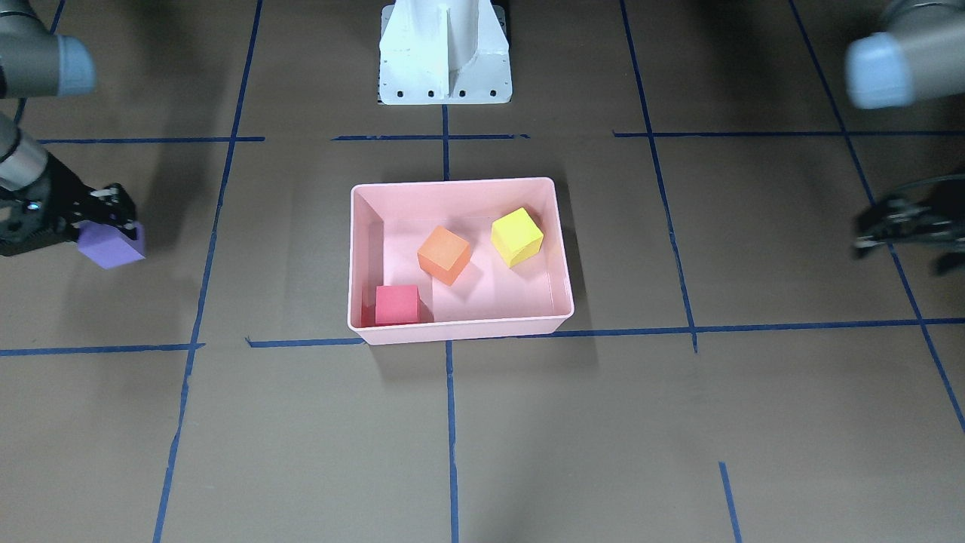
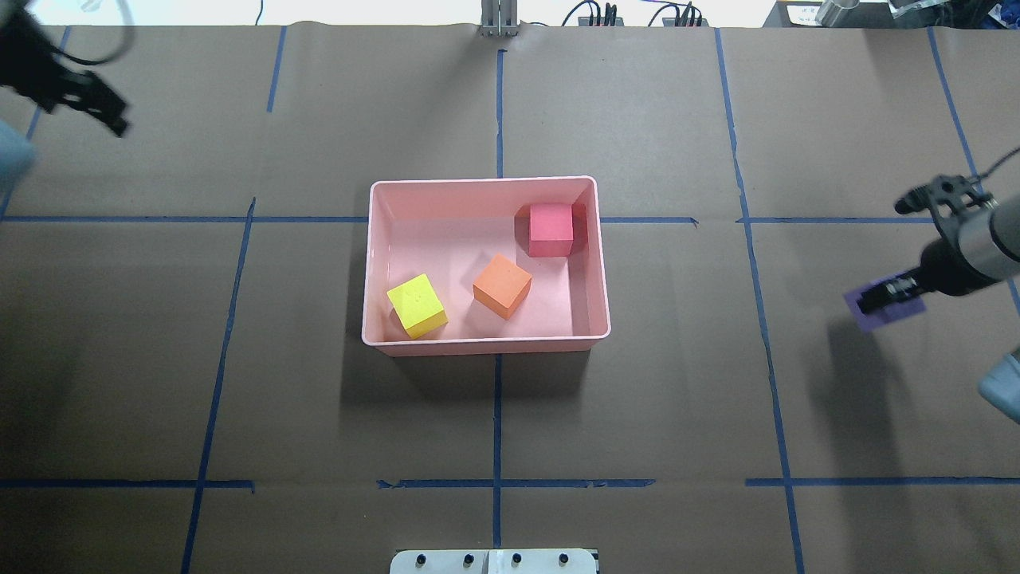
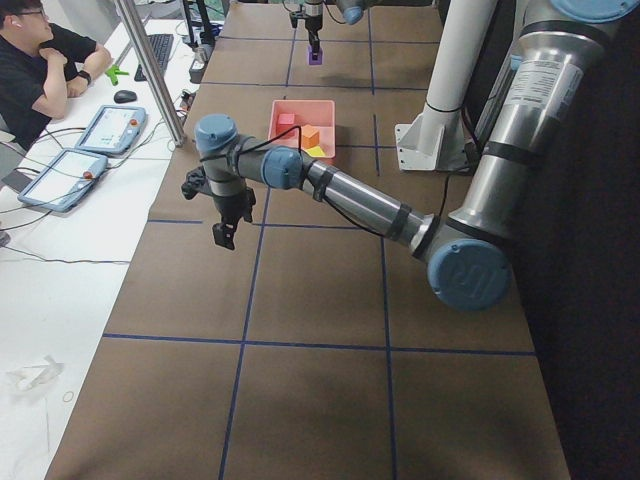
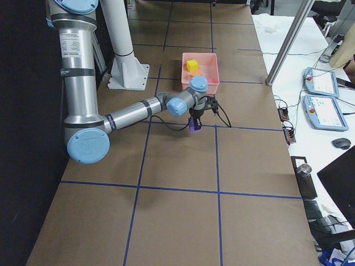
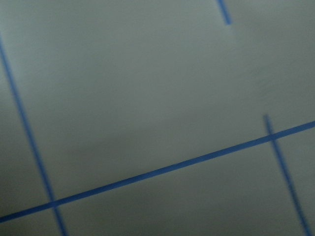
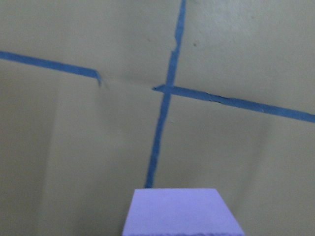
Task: Place blocks into pink bin with both arms
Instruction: 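Carry the purple cube with the right gripper into the bin while the left arm withdraws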
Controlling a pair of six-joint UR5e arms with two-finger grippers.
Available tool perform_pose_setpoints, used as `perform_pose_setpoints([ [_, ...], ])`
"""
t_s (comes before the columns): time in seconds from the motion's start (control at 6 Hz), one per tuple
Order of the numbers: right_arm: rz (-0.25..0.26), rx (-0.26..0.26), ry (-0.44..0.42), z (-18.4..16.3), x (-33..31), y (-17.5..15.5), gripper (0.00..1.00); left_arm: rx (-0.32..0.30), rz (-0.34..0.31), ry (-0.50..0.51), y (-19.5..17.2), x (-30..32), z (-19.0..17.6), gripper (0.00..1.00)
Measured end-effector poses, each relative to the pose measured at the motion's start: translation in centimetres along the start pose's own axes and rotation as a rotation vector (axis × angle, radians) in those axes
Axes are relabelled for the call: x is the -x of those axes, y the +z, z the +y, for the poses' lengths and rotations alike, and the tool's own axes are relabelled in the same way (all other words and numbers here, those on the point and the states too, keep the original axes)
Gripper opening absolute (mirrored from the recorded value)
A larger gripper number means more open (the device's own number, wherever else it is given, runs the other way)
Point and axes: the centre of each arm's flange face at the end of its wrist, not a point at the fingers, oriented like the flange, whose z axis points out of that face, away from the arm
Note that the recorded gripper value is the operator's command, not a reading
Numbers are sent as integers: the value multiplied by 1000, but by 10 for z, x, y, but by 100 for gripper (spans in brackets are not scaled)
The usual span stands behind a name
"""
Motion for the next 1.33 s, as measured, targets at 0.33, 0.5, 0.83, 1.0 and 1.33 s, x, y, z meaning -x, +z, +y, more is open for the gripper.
perform_pose_setpoints([
  [0.33, -6, 9, 133, -48, 122, -68, 31, 9, 26, -59, 4, 79, 61, 100],
  [0.5, -20, 4, 182, -51, 176, -80, 52, 11, 28, -69, 5, 86, 69, 100],
  [0.83, -37, -24, 246, -50, 257, -86, 100, 5, 27, -91, 2, 86, 69, 100],
  [1.0, -30, -39, 254, -51, 273, -84, 99, 4, 28, -103, 1, 86, 69, 100],
  [1.33, -26, -45, 257, -57, 285, -84, 100, 1, 29, -118, 0, 84, 69, 100],
])
